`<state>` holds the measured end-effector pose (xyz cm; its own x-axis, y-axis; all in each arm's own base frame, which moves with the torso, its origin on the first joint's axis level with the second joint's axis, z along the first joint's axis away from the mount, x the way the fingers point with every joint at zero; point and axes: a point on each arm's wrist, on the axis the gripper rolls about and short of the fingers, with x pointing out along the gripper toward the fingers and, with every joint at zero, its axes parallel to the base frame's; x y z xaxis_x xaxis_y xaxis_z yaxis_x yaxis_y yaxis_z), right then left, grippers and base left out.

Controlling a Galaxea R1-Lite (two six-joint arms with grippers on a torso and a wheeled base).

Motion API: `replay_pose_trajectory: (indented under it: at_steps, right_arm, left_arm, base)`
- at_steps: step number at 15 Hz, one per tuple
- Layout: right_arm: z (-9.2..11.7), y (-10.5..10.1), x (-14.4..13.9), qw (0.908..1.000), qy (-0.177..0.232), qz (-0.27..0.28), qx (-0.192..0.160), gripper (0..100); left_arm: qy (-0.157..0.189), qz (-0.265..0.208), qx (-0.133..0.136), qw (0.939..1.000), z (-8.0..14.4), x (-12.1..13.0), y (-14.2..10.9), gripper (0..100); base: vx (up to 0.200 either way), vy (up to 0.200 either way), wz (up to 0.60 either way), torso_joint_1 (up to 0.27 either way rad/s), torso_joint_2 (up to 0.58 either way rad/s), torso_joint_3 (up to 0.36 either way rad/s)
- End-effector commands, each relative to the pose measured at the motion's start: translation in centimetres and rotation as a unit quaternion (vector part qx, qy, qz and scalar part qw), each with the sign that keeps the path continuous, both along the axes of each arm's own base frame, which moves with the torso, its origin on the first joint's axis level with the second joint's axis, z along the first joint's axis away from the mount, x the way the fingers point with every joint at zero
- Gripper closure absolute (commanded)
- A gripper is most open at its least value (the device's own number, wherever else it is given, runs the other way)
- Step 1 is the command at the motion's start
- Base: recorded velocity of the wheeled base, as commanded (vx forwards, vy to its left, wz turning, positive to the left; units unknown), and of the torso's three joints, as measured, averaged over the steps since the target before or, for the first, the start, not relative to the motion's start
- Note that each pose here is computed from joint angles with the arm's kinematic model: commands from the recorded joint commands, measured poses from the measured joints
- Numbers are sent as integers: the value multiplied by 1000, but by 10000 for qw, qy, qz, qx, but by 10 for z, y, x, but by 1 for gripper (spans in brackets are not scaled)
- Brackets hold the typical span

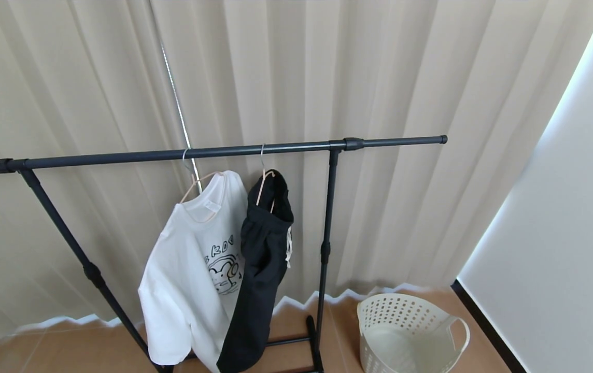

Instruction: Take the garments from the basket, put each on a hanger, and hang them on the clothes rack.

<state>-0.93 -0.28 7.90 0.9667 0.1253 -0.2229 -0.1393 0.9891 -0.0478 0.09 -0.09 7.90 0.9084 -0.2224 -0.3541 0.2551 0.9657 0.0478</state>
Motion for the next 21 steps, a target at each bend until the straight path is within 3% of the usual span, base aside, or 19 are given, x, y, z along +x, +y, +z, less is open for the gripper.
replay_pose_trajectory:
  at_steps: [1,4,8,12,21]
  right_arm:
    - [-2,1,-9,9969,-539,-564,57,0]
    - [-4,1,-15,9923,-936,-807,89,0]
    - [-3,2,-15,9916,-948,-833,297,0]
    - [-3,2,-15,9913,-945,-842,366,0]
    - [-3,2,-15,9913,-945,-841,358,0]
  left_arm:
    - [-823,734,1,9939,-1,-14,1,0]
    - [-1553,941,-35,9834,-4,-25,0,0]
    - [-1576,937,-94,9830,-5,-25,0,0]
    - [-1563,1022,-398,9816,-4,-25,0,0]
    - [-1563,1014,-399,9817,-4,-25,0,0]
  base:
    - [0,0,0,0,0,0]
    - [0,0,0,0,0,0]
    - [0,0,0,0,0,0]
    - [0,0,0,0,0,0]
    - [0,0,0,0,0,0]
